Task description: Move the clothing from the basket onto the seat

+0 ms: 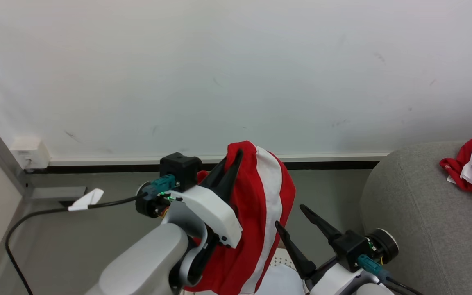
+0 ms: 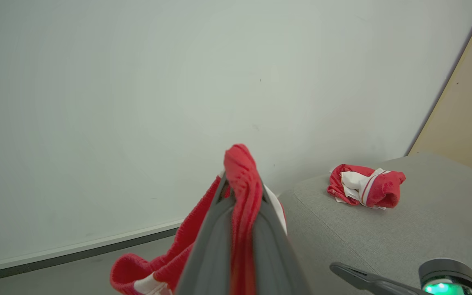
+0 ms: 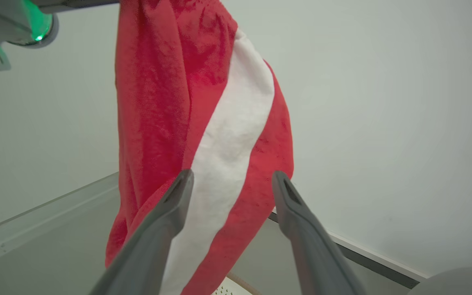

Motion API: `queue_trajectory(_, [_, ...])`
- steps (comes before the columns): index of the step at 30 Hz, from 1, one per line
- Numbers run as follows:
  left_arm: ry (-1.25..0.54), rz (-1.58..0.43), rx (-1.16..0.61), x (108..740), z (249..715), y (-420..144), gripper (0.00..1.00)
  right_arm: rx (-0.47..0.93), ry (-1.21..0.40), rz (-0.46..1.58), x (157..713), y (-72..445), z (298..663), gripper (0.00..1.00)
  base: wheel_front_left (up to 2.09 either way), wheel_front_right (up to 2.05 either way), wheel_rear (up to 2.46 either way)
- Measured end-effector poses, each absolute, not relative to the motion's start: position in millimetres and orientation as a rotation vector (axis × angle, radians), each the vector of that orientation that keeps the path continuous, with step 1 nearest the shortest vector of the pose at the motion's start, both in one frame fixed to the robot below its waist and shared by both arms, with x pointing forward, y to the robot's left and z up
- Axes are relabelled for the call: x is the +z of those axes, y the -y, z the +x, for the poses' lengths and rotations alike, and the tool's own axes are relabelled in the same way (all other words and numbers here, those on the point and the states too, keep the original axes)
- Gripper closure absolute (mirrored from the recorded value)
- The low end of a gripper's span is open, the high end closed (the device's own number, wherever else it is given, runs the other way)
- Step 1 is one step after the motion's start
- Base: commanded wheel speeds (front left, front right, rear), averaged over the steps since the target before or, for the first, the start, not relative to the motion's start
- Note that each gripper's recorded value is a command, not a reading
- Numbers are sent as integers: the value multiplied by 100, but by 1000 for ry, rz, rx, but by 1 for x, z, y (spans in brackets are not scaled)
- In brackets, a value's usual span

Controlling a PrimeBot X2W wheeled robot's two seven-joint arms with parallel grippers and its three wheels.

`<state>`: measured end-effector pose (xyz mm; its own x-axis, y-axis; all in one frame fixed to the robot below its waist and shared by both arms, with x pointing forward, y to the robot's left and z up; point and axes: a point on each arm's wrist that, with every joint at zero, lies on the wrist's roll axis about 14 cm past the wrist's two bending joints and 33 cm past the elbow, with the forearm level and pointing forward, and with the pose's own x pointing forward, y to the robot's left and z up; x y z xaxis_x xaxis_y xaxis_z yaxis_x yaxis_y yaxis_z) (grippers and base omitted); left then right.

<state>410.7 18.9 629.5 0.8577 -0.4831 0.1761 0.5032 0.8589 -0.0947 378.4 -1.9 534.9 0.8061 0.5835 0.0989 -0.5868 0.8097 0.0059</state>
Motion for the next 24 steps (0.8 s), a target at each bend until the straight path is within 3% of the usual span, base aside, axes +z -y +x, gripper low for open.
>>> queue_trajectory(15, [139, -155, -592, 633, 404, 4, 100, 734, 2, -75, 512, -23, 389, 0, 0, 0, 0])
queue_trajectory(16, [139, -157, -595, 633, 404, 6, 100, 741, -5, -85, 510, -24, 388, 19, 0, 0, 0])
queue_trajectory(18, [136, -156, -599, 633, 404, 7, 100, 745, -19, -87, 506, -25, 388, 100, 0, 0, 0])
queue_trajectory(24, [133, -155, -599, 632, 405, 6, 100, 739, -11, -56, 513, -26, 393, 100, 0, 0, 0])
